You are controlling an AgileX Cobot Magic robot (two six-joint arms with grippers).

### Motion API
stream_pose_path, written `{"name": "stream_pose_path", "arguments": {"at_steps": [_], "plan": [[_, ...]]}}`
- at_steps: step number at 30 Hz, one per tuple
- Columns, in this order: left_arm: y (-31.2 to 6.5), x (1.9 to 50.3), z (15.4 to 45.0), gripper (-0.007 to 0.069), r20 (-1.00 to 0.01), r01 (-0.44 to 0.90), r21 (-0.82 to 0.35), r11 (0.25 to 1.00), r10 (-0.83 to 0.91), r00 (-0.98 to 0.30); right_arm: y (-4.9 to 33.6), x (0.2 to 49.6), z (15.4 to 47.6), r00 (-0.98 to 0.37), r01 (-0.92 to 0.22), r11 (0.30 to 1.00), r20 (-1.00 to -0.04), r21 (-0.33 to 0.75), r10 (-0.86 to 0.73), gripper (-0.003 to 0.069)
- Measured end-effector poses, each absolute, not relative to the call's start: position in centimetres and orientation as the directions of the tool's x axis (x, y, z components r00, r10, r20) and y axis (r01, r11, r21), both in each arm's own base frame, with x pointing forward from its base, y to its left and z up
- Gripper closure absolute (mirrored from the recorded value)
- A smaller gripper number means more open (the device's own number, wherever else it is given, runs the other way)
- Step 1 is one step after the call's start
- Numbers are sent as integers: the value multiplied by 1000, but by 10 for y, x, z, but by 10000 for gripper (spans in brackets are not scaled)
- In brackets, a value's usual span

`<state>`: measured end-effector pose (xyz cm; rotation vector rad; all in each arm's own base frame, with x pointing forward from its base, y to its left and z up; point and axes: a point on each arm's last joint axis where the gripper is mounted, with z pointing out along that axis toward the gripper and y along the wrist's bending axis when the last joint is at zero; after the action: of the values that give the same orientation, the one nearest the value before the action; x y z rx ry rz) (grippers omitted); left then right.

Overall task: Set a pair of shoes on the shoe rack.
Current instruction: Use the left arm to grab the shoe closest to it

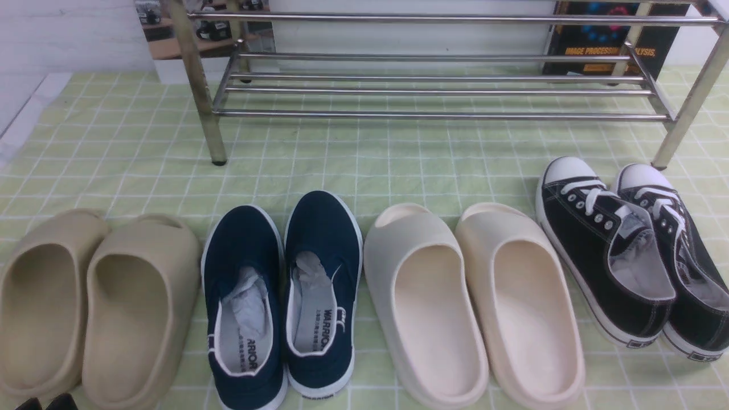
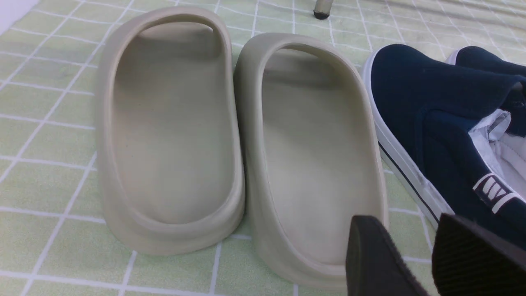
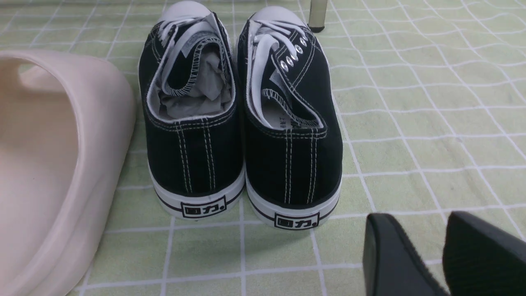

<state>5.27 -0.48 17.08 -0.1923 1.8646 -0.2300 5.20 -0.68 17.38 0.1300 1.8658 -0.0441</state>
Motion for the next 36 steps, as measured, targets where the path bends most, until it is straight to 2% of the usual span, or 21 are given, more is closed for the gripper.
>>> {"name": "stream_pose_path", "arguments": {"at_steps": [5, 6, 7, 15, 16, 17, 18, 19, 20, 21, 22, 24, 30, 36], "plan": [[-6, 53, 171, 386, -915, -14, -280, 960, -271, -297, -7, 52, 174, -289, 112, 993, -955, 36, 67, 419], [-8, 53, 173, 386, -894, -7, -358, 934, -345, -286, -7, 52, 174, -289, 112, 993, -955, 36, 67, 419], [-8, 53, 173, 386, -890, -6, -370, 929, -357, -284, -7, 52, 174, -289, 112, 993, -955, 36, 67, 419], [-9, 53, 174, 386, -885, -6, -384, 923, -370, -282, -7, 52, 174, -289, 112, 993, -955, 36, 67, 419], [-10, 53, 176, 386, -854, -3, -462, 887, -445, -270, -7, 52, 174, -289, 112, 993, -955, 36, 67, 419], [-11, 54, 176, 386, -847, -1, -477, 879, -460, -268, -7, 52, 174, -289, 112, 993, -955, 36, 67, 419], [-14, 54, 181, 386, -714, 0, -676, 737, -655, -248, -7, 52, 174, -289, 112, 993, -955, 36, 67, 419], [-14, 54, 181, 386, -709, -1, -682, 732, -661, -244, -7, 52, 174, -289, 112, 993, -955, 36, 67, 419], [-17, 55, 187, 386, -509, 0, -852, 523, -831, -224, -7, 52, 174, -289, 112, 993, -955, 36, 67, 419], [-17, 55, 187, 386, -481, -1, -870, 493, -848, -222, -7, 52, 174, -289, 112, 993, -955, 36, 67, 419], [-17, 55, 192, 386, -319, 3, -946, 326, -924, -210, -7, 52, 174, -289, 112, 993, -955, 36, 67, 419], [-15, 55, 196, 386, -218, 20, -976, 218, -960, -174, -7, 52, 174, -289, 112, 993, -955, 36, 67, 419], [-7, 56, 201, 386, -231, 60, -972, 227, -970, -70, -7, 52, 174, -289, 112, 993, -955, 36, 67, 419], [-8, 56, 202, 386, -245, 64, -969, 240, -966, -86, -7, 52, 174, -289, 112, 993, -955, 36, 67, 419]]}}
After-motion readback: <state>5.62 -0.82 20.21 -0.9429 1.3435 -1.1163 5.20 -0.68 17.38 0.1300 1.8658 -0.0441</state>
